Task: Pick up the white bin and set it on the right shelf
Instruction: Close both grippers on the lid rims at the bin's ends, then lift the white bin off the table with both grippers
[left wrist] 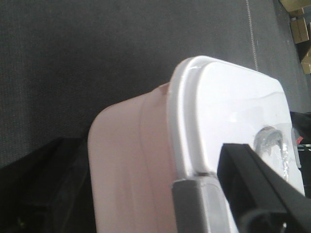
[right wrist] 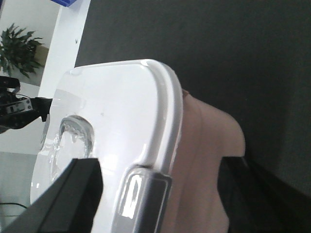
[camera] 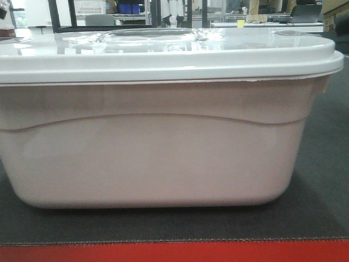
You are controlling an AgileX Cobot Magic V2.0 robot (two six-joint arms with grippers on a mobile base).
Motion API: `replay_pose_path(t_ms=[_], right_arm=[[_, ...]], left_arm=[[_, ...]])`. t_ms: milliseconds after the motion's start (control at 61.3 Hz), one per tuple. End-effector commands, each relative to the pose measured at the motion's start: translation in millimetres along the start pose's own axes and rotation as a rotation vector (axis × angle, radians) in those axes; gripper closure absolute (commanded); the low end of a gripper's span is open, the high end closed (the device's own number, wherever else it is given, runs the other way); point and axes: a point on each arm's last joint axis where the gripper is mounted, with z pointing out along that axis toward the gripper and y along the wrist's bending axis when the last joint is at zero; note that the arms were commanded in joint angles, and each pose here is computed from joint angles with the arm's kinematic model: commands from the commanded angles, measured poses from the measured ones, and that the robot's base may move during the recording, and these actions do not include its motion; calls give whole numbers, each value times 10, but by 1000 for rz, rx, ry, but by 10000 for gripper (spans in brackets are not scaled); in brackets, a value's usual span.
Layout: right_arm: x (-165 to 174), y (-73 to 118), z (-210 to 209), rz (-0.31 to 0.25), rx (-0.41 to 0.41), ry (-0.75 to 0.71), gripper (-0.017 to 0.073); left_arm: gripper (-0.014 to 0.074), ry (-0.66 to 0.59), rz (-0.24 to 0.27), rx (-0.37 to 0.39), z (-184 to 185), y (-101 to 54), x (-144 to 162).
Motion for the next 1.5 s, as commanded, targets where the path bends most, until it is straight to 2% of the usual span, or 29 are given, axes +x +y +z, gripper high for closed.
replay_pose_path(t_ms=[0,131,294,571,816,963,1142,1306,1485], right_arm=[[37,157,-14,0,-191,6,-31],[110,71,116,33,-250,-3,-31],[191,52,293,67,-297,28,-31],[230,170,410,56,-344,49,-31],[225,184,416,59,-353,42,-17],[225,184,416,59,-353,42,148],[223,185,416,59,-355,41,329],[210,232,389,56,-370,18,365],[156,393,291,54,-436,-67,366]], left_arm=[[142,24,30,164,-60,-272,-12],[142,50,42,182,23,-333,11],[142,95,62,202,139,-427,59],[142,147,76,230,277,-549,124],[153,177,83,247,352,-619,166],[235,174,66,253,356,-631,163],[387,150,45,283,353,-659,139],[540,96,12,347,341,-717,87],[664,44,-17,410,320,-785,38]])
